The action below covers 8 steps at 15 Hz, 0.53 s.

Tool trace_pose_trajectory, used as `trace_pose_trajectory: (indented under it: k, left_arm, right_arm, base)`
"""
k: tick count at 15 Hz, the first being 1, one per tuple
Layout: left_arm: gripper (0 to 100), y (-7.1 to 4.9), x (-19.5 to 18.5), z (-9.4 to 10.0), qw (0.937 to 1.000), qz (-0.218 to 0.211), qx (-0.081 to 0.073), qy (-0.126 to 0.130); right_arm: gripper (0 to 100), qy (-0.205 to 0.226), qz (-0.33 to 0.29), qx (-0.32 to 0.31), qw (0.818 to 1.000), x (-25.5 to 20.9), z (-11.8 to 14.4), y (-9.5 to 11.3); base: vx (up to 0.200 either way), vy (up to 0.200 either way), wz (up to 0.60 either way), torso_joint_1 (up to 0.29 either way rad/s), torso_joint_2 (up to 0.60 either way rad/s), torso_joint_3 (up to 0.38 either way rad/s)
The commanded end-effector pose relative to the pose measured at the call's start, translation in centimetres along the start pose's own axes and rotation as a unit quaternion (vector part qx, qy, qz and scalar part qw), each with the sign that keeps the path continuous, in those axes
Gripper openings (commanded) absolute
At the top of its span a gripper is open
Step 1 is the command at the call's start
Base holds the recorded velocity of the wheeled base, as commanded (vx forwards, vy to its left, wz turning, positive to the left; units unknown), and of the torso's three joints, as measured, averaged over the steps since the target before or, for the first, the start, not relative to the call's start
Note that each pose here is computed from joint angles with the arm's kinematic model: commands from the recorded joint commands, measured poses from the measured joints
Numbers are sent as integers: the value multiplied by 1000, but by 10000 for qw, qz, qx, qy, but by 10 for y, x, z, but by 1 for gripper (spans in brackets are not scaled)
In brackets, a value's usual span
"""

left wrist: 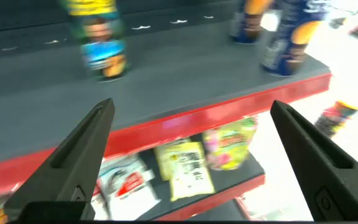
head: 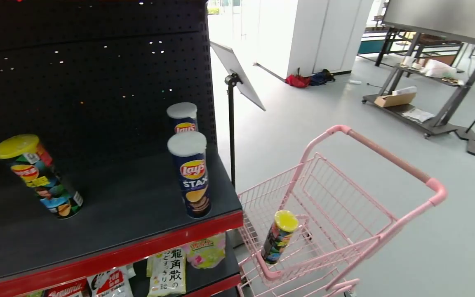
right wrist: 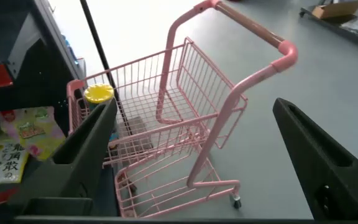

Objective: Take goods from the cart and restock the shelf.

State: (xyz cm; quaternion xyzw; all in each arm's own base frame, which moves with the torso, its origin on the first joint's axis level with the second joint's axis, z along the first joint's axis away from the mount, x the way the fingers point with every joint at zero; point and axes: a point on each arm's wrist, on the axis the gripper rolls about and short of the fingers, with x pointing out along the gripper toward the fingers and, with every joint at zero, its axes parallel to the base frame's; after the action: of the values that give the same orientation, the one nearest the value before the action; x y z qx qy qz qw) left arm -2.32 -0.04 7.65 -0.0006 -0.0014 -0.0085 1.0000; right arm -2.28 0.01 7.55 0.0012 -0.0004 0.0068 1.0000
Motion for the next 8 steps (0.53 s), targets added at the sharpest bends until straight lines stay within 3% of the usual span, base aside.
trace_pose_trajectory:
  k: [1, 5, 8]
  left_arm:
    - [100, 0, 0, 0, 10000, 1, -1, 6]
    - [100, 0, 0, 0, 10000, 1, -1, 6]
    - [100, 0, 0, 0, 10000, 1, -1, 6]
  right_arm:
    - [100, -3, 9, -4, 10000, 0, 0, 0]
    - [100, -3, 1, -4, 10000, 0, 0, 0]
    - [100, -3, -7, 4, 10000, 0, 0, 0]
  base:
    - [0, 0, 0, 0, 0, 0]
    - [0, 0, 0, 0, 0, 0]
    - [0, 0, 0, -105, 253, 134]
